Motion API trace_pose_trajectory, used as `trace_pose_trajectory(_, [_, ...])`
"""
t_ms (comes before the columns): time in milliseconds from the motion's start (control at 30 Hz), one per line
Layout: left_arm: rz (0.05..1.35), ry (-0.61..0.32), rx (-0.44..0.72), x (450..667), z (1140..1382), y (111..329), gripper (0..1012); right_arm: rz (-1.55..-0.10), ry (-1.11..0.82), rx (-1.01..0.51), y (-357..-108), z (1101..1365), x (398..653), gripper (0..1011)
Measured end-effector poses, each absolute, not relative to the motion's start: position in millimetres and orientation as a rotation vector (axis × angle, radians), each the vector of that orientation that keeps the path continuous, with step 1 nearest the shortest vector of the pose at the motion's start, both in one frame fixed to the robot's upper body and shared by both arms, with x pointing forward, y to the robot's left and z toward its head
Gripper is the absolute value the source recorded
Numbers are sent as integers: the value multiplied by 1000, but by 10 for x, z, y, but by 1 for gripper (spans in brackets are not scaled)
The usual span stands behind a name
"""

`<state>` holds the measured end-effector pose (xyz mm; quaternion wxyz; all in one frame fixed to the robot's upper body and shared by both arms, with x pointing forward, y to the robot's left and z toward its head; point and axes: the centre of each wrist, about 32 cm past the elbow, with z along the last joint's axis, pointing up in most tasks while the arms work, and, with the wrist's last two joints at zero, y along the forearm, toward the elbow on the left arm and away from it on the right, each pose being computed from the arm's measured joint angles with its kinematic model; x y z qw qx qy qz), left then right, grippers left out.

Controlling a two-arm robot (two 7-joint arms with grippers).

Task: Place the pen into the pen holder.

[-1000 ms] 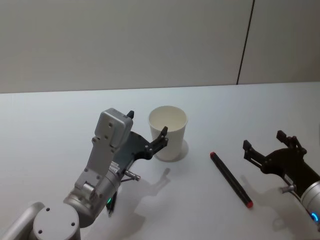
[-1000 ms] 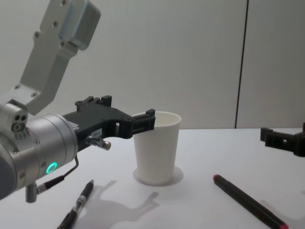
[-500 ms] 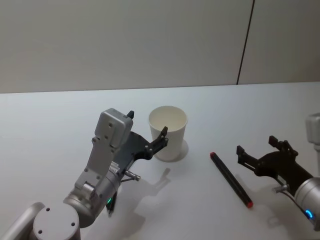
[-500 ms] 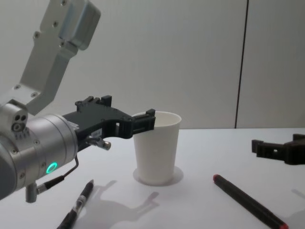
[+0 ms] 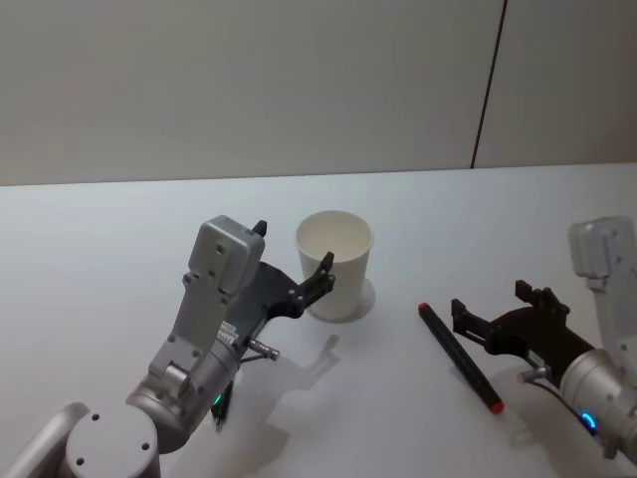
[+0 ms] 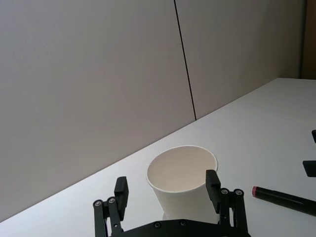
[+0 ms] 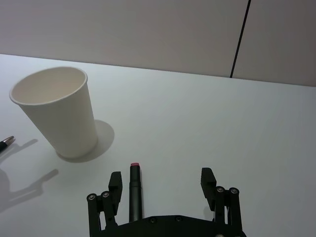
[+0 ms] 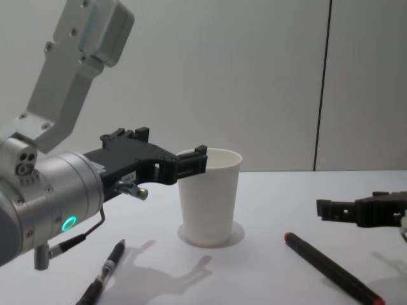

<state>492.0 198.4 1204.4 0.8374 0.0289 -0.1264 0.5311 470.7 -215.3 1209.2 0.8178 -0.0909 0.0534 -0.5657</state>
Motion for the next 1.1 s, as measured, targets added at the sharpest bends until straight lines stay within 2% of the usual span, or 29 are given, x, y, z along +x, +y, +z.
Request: trace_pose_trajectory(1100, [1124,-268,61,4920,12044,1984,1000,-1213,252,-310,-1851,12129,4803,1001])
